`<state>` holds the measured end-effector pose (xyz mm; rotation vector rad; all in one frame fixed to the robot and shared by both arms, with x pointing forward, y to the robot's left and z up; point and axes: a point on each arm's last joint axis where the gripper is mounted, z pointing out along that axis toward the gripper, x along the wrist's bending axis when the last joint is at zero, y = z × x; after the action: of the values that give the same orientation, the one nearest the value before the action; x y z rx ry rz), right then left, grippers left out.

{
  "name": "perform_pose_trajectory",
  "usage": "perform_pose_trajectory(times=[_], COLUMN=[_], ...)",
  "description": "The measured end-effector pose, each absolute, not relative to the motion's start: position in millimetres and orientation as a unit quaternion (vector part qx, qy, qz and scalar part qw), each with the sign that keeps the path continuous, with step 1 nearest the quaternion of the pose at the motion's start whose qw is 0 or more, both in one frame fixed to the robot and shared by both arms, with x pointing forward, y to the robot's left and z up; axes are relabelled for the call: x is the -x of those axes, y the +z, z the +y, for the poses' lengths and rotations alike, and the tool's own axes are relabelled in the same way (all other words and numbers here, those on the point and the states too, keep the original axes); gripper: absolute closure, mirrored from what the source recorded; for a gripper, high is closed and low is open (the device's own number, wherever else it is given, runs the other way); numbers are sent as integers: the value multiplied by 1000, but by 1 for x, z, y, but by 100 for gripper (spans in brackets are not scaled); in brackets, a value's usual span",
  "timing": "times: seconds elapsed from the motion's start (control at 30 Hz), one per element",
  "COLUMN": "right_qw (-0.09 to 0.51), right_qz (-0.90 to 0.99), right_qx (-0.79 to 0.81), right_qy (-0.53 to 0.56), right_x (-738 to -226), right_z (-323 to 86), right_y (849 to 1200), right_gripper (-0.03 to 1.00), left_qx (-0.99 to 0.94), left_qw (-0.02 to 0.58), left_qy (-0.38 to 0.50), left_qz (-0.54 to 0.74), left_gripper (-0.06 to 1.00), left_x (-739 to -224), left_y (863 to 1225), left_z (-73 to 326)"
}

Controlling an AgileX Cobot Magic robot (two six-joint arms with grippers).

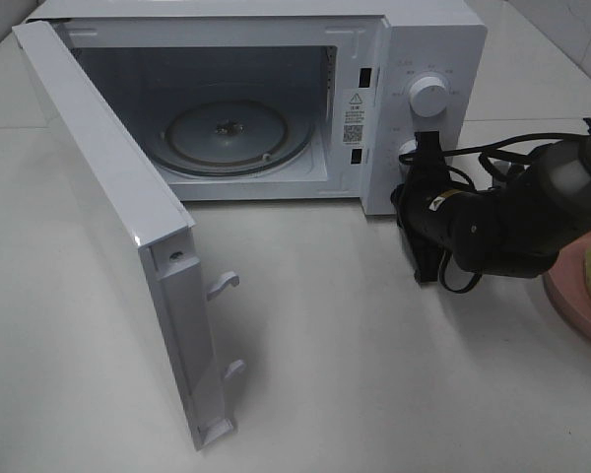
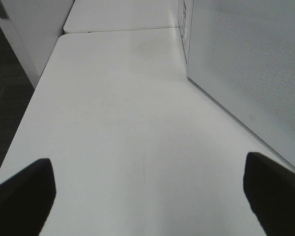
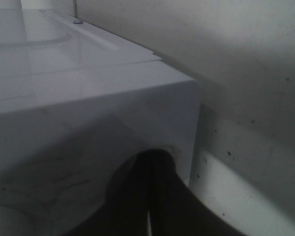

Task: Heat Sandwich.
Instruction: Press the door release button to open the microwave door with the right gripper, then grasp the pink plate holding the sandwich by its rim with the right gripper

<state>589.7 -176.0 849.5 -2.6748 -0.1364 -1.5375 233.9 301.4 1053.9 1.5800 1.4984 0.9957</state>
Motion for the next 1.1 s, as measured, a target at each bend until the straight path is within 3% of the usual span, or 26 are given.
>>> perform_pose_trajectory(times=[0.53,1.1], right_qw=[41,49], right_qz=[-80,-114], right_qx=[844,875], right_qy=[-529,-468], right_x=[-558,-493], right_z=[-189,-209], right_y=[868,893], right_gripper=[95,95], left_qx=[-614,-614], left_qw=[365,365], left_qy=[387,387], left_qz=[583,583], left_gripper=[-3,-3], left_x=[-234,-234], left_y=[1054,1054], left_z=[301,301])
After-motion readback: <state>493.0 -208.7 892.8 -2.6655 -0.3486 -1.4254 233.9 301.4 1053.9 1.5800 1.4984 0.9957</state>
